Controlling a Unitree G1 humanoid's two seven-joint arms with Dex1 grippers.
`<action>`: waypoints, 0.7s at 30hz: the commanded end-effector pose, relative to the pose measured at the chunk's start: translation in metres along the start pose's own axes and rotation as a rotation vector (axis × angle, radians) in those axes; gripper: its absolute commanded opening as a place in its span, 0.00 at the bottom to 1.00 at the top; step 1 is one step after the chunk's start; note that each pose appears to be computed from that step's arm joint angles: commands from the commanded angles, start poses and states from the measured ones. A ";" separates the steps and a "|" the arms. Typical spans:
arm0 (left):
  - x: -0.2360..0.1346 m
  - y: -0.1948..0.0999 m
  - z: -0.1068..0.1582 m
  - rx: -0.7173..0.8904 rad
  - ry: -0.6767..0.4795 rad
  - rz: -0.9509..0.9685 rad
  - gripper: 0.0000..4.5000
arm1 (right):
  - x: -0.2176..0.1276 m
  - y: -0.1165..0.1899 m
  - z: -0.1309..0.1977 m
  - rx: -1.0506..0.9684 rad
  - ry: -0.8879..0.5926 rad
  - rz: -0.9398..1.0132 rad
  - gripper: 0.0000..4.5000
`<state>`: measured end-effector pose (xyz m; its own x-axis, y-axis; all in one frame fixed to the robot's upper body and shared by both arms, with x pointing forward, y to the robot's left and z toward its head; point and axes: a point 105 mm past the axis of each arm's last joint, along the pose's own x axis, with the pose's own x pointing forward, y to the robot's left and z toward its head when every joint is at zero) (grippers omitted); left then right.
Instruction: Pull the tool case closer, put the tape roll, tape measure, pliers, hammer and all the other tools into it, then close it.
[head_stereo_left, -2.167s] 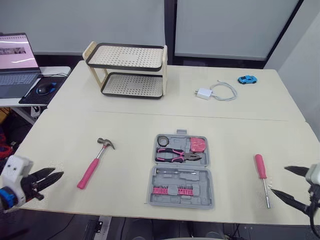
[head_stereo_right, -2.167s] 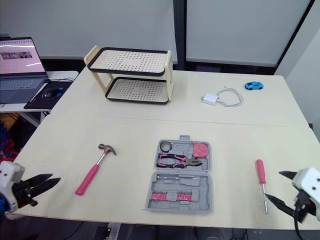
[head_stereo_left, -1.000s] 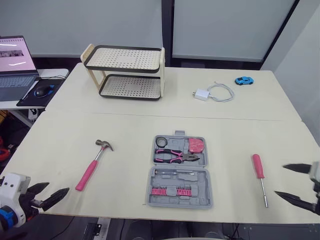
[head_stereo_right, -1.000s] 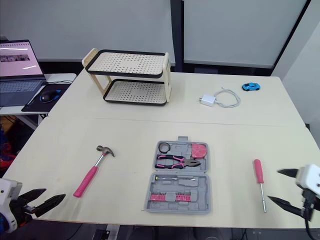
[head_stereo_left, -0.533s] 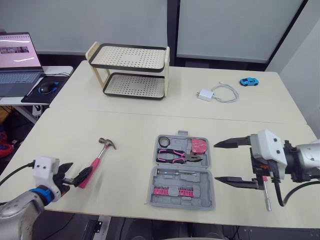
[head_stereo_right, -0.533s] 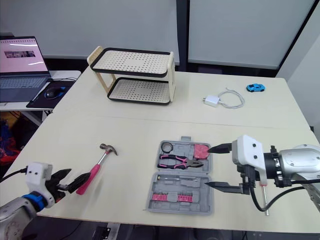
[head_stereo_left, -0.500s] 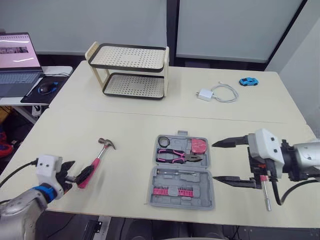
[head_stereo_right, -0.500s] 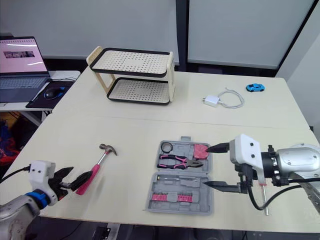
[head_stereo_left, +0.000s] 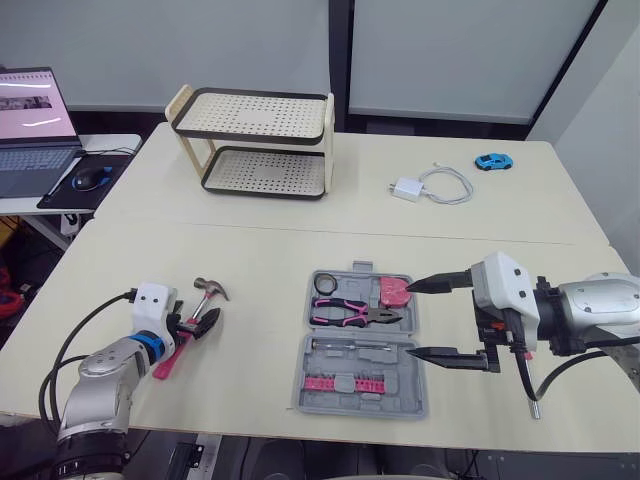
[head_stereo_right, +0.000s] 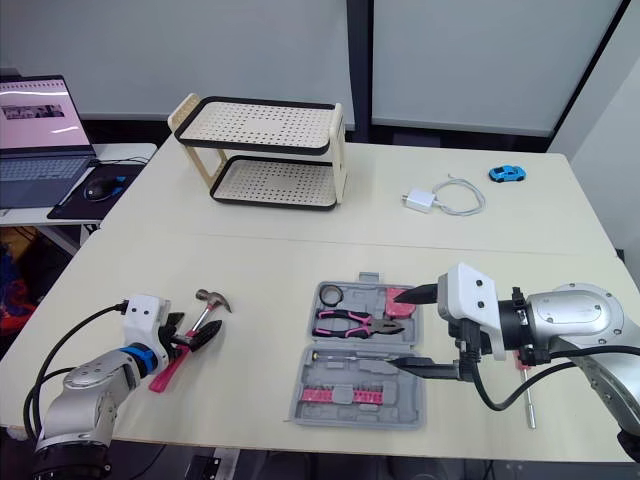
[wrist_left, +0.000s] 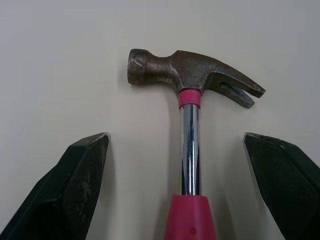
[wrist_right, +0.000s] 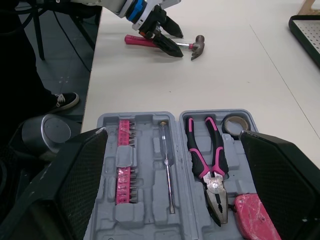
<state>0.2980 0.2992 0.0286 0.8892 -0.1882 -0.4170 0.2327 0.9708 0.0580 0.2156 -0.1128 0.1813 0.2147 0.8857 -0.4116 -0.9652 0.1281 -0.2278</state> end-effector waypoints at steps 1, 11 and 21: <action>0.002 -0.011 -0.010 0.008 0.037 -0.066 0.74 | -0.003 0.002 0.005 -0.039 0.008 -0.013 1.00; 0.001 -0.015 -0.014 0.010 0.046 -0.108 0.11 | -0.007 0.006 -0.002 -0.028 0.031 -0.041 1.00; -0.021 -0.037 0.046 0.167 -0.132 -0.272 0.08 | -0.014 0.005 -0.005 -0.018 0.036 -0.122 1.00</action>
<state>0.2866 0.2708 0.0470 0.8289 -0.4041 -0.3868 0.4590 0.8866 0.0575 0.2094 -0.1275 0.1713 0.3074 0.8458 -0.4360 -0.9458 0.2213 -0.2375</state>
